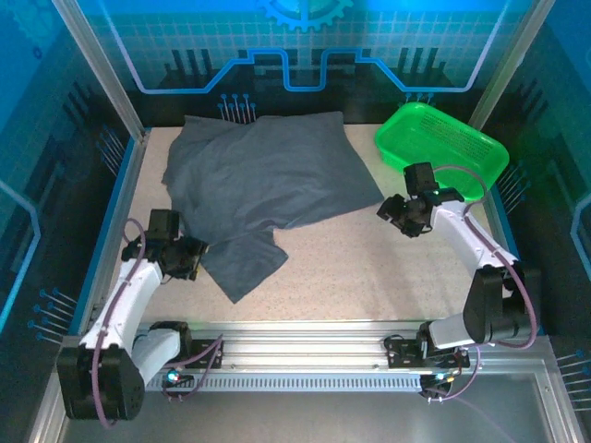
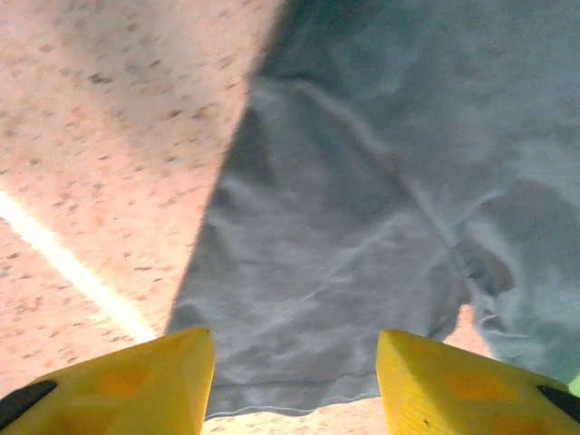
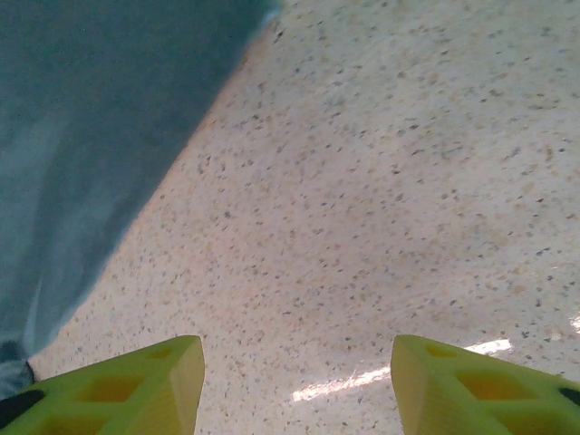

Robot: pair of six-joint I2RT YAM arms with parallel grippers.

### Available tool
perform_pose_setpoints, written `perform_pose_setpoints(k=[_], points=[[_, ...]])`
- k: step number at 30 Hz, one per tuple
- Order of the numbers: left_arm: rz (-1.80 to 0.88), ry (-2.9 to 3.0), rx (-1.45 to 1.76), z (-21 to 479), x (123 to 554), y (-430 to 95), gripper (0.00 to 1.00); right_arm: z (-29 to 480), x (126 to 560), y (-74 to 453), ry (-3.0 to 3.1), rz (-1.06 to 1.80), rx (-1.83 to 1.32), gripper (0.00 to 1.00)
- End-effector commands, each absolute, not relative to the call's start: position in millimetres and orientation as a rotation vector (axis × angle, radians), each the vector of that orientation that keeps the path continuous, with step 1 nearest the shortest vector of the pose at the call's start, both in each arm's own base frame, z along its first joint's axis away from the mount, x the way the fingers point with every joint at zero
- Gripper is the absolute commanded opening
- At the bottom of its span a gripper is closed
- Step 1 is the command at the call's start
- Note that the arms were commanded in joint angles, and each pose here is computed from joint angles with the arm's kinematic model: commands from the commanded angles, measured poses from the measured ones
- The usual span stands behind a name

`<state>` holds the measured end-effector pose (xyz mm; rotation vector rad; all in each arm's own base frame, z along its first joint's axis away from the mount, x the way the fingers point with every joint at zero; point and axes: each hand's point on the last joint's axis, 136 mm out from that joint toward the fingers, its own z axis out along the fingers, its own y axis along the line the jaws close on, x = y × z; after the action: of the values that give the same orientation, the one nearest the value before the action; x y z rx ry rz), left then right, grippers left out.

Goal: Fold and stack the t-shirts

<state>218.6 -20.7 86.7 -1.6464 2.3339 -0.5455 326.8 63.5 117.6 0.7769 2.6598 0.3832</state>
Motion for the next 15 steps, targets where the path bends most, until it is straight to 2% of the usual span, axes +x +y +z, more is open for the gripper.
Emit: perform_pose_setpoints(k=[1,6,10,15], points=[[-0.551,2.431,-1.726,66.0,187.2,-35.4,0.49,111.4,315.7,73.3,2.715,0.369,0.675,0.56],[-0.549,2.525,-1.771,54.3,180.2,-65.0,0.48,112.0,321.7,84.2,2.735,0.375,0.602,0.56],[-0.524,2.597,-1.745,43.0,184.0,-93.0,0.51,109.2,329.5,86.8,2.746,0.381,0.583,0.55],[-0.311,2.727,-1.723,26.0,176.8,-101.3,0.51,112.8,336.9,88.4,2.738,0.386,0.574,0.55]])
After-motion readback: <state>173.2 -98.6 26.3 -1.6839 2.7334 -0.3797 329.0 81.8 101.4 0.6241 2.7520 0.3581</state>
